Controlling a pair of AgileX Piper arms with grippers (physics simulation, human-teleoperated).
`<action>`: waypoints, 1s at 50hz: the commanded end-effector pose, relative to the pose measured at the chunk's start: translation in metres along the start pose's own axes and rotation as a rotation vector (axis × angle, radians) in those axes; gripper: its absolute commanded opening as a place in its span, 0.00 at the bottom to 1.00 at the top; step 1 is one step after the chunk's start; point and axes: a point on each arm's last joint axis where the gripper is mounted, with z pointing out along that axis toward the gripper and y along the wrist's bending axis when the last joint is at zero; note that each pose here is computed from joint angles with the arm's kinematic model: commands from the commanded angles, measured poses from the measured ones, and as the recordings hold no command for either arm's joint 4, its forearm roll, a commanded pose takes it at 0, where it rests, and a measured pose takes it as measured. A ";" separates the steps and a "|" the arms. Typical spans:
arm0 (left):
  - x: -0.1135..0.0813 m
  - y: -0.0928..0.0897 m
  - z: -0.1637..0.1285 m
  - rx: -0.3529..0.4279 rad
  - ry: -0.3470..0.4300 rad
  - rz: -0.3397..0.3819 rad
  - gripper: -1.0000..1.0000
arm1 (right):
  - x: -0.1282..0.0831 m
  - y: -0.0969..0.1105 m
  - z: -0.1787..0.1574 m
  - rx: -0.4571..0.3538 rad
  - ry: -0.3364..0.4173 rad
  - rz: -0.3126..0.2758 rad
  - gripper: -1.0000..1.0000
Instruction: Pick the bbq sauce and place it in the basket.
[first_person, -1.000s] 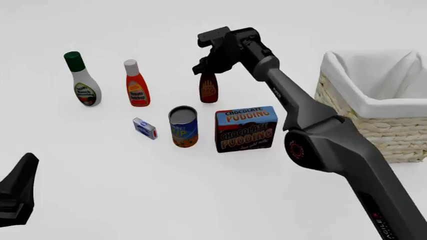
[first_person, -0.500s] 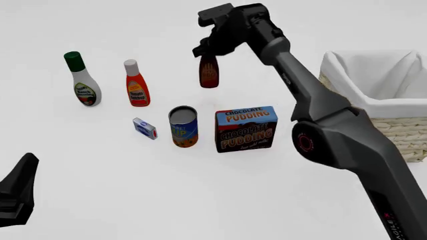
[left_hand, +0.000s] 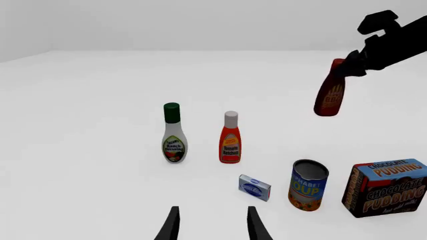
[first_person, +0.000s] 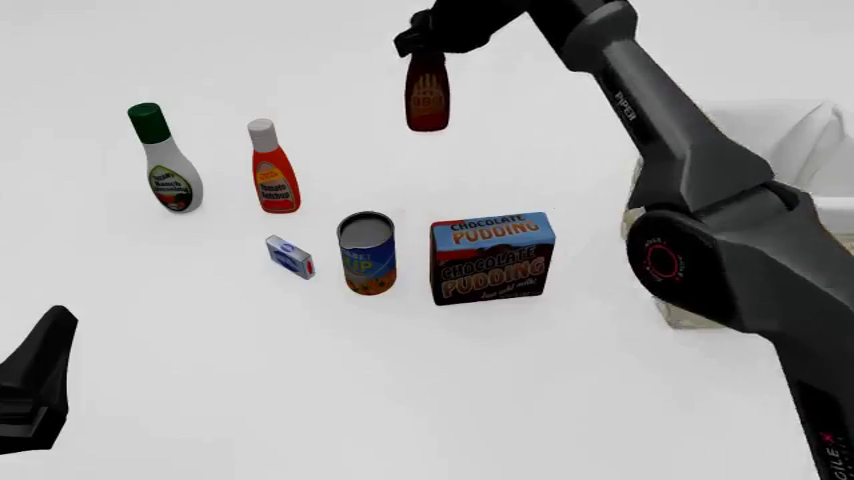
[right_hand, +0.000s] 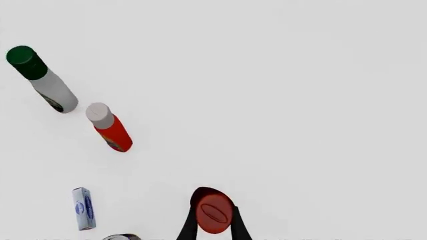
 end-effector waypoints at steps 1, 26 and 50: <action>0.000 0.000 0.000 0.000 0.000 0.000 1.00 | -0.013 -0.009 -0.046 0.018 -0.042 -0.001 0.00; 0.000 0.000 0.000 0.000 0.000 0.000 1.00 | -0.027 -0.040 -0.149 0.095 -0.114 -0.026 0.00; 0.000 0.000 0.000 0.000 0.000 0.000 1.00 | -0.005 -0.075 -0.230 0.215 -0.143 0.009 0.00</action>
